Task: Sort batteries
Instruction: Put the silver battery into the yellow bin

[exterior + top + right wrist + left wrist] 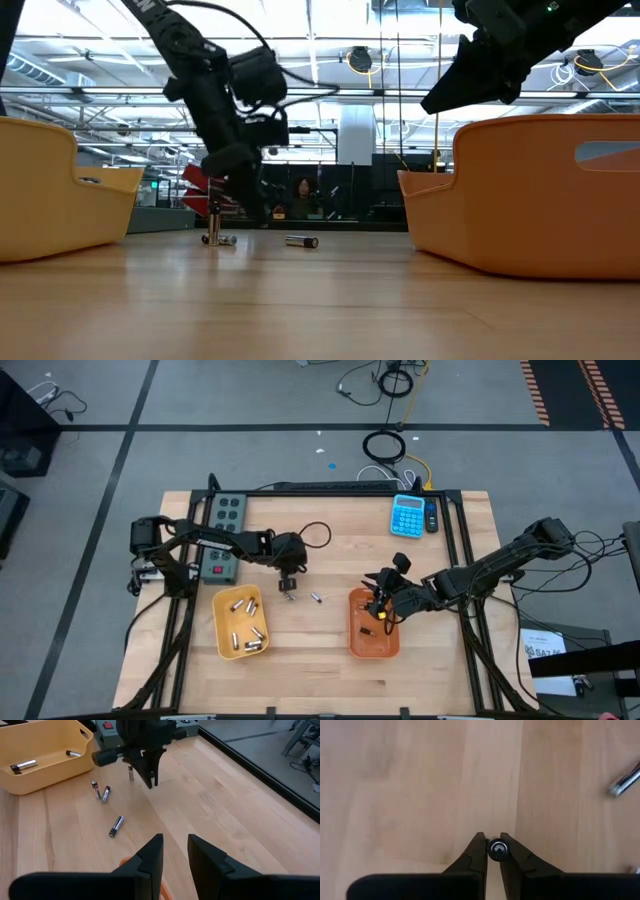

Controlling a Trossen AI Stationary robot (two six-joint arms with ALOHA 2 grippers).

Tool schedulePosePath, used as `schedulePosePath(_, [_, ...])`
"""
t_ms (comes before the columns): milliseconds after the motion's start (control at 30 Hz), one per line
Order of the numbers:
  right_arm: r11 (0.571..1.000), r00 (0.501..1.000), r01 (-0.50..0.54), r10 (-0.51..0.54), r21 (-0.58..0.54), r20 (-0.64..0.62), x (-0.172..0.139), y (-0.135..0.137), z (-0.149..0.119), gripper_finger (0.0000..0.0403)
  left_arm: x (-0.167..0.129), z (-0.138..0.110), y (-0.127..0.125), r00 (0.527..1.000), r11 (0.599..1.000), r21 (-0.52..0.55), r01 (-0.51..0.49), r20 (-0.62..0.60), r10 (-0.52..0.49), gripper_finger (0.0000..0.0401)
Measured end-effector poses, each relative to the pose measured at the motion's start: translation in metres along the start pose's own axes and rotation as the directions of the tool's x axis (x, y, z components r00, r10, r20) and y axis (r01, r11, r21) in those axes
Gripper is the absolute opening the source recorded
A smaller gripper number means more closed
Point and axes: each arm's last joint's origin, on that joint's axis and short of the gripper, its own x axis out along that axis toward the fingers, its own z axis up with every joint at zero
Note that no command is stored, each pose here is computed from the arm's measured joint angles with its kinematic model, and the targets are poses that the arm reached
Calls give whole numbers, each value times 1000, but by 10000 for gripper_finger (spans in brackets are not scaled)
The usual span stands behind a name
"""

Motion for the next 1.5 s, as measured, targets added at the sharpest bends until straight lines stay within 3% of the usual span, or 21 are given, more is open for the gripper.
schedulePosePath(433, [1000, 1000, 7, -7, 3, -27, 5, -6, 1, 79, -76, 32, 14, 977, 999, 31, -26, 213, 19, 31])
schedulePosePath(567, [1000, 999, 5, -5, 4, -50, 6, -8, 0, 79, -104, 33, 12, 949, 995, 80, 56, 306, -78, 31])
schedulePosePath(700, [999, 996, 21, -23, -27, -81, 3, -12, -2, 79, -127, 31, -7, 912, 974, 132, 182, 348, -217, 31])
schedulePosePath(933, [999, 997, 24, -27, -37, -68, -10, -24, 7, 79, -144, -8, -70, 967, 964, 89, 249, 31, -252, 31])
schedulePosePath(1133, [997, 996, 46, -50, -60, -69, 11, -17, 32, 79, -137, -51, -112, 938, 965, -49, 258, -227, -262, 31])
schedulePosePath(1267, [992, 993, -21, 6, -128, -122, 37, -4, 38, 79, -123, -78, -124, 932, 979, -88, 185, -302, -203, 35])
schedulePosePath(1500, [984, 986, -76, 50, -162, -158, 54, 3, 47, 79, -103, -100, -127, 967, 994, -103, 37, -248, -61, 89])
